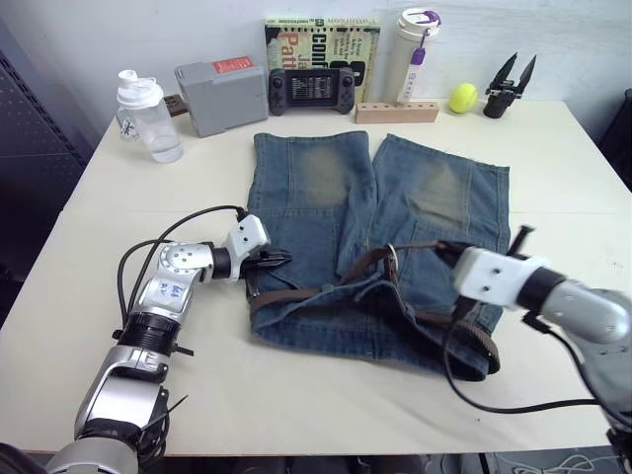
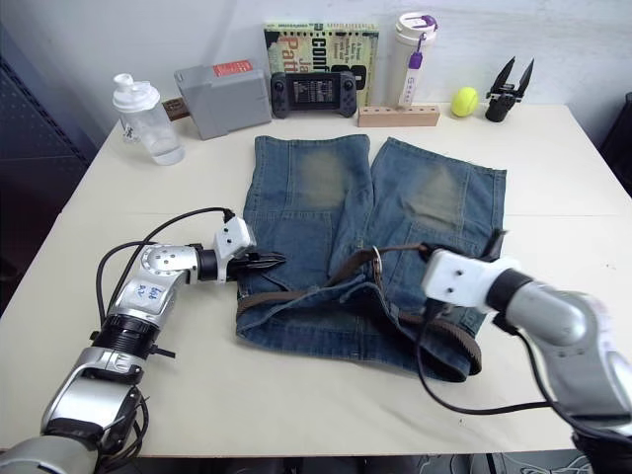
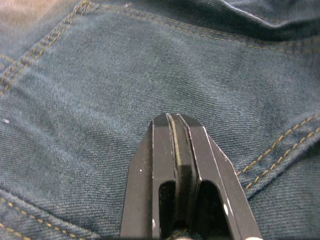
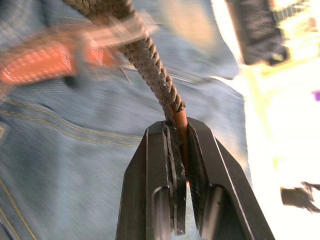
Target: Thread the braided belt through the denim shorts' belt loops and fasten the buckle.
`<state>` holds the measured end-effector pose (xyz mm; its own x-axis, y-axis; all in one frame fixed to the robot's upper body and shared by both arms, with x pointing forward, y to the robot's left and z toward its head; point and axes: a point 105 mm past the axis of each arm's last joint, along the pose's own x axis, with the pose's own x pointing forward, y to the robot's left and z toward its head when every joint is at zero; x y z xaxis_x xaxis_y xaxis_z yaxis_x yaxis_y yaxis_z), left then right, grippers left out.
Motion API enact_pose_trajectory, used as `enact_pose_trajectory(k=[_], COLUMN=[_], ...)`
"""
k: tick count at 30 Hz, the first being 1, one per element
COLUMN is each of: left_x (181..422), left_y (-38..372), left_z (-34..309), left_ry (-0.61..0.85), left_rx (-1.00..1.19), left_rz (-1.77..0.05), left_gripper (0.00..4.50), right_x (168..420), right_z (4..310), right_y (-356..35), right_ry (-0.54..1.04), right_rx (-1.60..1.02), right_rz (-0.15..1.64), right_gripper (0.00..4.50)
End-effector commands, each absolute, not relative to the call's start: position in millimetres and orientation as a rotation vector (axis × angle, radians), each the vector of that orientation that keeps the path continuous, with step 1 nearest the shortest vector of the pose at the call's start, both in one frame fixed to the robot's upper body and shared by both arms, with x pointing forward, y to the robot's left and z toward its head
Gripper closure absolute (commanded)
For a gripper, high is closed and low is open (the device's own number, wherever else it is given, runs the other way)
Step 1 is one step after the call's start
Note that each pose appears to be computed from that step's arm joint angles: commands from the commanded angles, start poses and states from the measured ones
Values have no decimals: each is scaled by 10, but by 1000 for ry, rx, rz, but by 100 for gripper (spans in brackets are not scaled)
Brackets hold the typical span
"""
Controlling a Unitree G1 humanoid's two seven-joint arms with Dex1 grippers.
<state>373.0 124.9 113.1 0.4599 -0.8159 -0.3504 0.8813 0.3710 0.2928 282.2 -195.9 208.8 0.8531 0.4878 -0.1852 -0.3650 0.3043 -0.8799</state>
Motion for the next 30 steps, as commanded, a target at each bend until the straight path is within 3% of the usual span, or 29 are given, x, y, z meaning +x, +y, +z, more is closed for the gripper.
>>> enact_pose_trajectory(k=[1,5,11,15,19,23,26,30], left_x=[3632,3649,3672,3679,3708,3683,3479,3184], left_y=[1249,1242,1238,1219,1154,1106,1007,835], left_z=[763,760,783,831,1104,1397,1906,2276], left_ry=[283,267,236,204,99,18,-97,-172], left_rx=[503,511,534,538,521,492,375,286], left_rz=[-1142,-1136,-1124,-1121,-1119,-1121,-1196,-1311], left_gripper=[444,444,444,444,444,444,355,185], right_x=[2787,2788,2737,2708,2680,2728,2779,2805], right_z=[2532,2771,2878,2782,2437,2240,2207,2184], right_y=[-2187,-2215,-1899,-1741,-1451,-1404,-1369,-1334], right_ry=[-239,-319,-431,-418,-371,-333,-324,-328], right_rx=[-1161,-1125,-1048,-1111,-1195,-1233,-1231,-1249], right_rz=[424,376,467,557,713,730,726,734], right_gripper=[450,450,450,450,450,450,450,450])
